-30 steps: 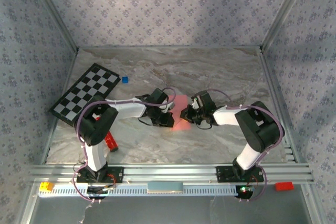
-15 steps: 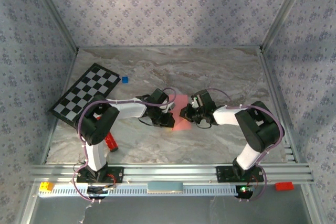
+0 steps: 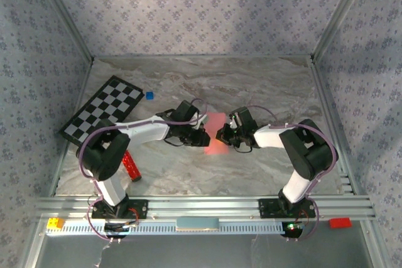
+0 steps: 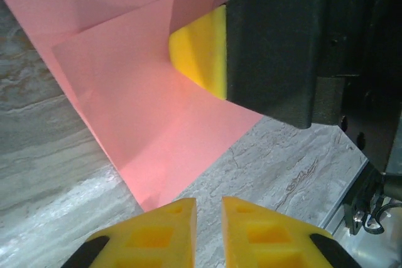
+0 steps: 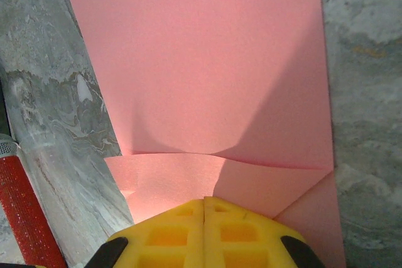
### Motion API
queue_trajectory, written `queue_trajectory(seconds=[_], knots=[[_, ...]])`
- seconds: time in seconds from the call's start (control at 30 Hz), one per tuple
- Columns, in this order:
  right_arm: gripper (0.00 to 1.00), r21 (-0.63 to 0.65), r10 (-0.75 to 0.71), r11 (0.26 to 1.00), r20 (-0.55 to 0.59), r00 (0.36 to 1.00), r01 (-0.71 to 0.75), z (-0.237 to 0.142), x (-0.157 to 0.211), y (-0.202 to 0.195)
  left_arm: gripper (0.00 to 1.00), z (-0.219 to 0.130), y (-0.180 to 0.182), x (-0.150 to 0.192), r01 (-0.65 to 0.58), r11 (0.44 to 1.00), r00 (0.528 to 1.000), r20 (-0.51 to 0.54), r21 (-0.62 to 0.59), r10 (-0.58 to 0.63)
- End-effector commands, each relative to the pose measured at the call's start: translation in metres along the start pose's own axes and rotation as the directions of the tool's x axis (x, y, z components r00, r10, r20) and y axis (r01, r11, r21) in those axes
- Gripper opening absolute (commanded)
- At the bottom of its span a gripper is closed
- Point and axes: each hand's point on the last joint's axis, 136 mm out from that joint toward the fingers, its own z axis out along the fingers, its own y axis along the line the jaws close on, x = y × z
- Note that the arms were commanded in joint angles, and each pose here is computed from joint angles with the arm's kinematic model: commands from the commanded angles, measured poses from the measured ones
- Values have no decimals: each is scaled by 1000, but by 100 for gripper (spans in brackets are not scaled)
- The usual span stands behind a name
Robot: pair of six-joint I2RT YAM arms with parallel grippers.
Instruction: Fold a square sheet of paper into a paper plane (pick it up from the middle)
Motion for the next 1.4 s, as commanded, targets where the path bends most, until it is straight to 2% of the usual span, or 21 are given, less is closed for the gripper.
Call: queue_trajectory(seconds=[0.0, 0.23, 0.63, 0.97, 1.23, 1.37], knots=[[7, 53, 42, 998, 8, 999, -42, 0, 3, -19, 14, -3, 9, 6, 46, 999, 999, -8, -18, -46], [15, -39, -16, 999, 24, 1000, 17, -10, -3, 9, 11, -17, 24, -6, 131, 991, 989, 71, -34, -128], [15, -30, -25, 999, 18, 1000, 26, -12, 0, 8, 9, -4, -4, -11, 84, 991, 996, 2, 106, -85], [14, -42, -48, 998, -13, 999, 48, -7, 2, 14, 6, 13, -4, 2, 87, 992, 995, -50, 90, -83], [9, 127, -5, 992, -34, 999, 9, 0, 5, -19, 5, 20, 1, 8, 93, 993, 994, -67, 78, -88], [9, 140, 4, 990, -45, 999, 2, 4, 8, -25, 5, 23, 5, 12, 86, 994, 994, -72, 67, -81]])
